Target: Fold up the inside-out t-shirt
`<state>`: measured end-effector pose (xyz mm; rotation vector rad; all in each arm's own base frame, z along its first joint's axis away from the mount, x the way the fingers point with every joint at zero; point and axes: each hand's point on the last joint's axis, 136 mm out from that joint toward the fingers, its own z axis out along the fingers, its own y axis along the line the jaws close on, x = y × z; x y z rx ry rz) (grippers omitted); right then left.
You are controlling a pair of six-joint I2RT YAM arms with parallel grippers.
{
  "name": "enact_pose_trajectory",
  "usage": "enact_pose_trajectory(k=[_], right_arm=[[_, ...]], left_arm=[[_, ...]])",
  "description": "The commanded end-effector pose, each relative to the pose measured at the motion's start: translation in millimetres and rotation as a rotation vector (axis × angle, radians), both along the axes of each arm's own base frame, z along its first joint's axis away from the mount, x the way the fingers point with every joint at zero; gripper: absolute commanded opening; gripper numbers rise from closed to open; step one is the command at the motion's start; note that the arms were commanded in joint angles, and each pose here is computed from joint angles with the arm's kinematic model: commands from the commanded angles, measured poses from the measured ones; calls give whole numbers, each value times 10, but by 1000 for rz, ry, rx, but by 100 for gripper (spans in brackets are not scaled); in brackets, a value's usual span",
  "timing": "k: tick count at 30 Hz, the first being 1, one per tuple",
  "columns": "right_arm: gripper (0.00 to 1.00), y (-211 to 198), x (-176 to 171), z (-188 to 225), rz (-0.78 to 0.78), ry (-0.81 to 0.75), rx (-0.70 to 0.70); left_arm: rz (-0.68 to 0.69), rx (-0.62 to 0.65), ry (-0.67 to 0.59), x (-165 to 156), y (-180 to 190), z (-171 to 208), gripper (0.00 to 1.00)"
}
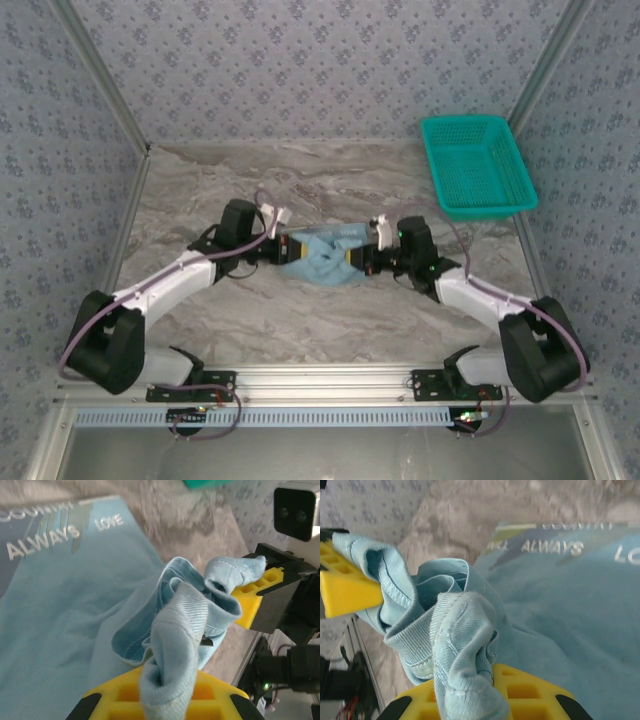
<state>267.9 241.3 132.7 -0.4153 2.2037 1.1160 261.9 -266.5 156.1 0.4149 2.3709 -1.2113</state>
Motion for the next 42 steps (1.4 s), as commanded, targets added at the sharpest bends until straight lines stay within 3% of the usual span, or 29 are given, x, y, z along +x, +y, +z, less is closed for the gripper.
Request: enact_pose_trajectory(k=[1,6,14,29,36,42], right_arm=[[3,-67,31,35,-64,-58,4],[4,-125,223,-86,-114,11,-59],[4,-5,781,-78,-119,55,-113],[12,209,1766,-584,-148,171,-143],[26,95,1929,-972,-173,244,-249],[34,-104,1947,-934,-208,273,-252]], left_arm=[[71,11,-11,38,63,-35,0],[130,80,-11,243,100,-188,0],[221,82,-13,693,261,-256,0],[304,113,14,1431,461,-789,6],[351,111,11,1645,570,-1033,23],[362,75,-35,1749,561,-838,34]])
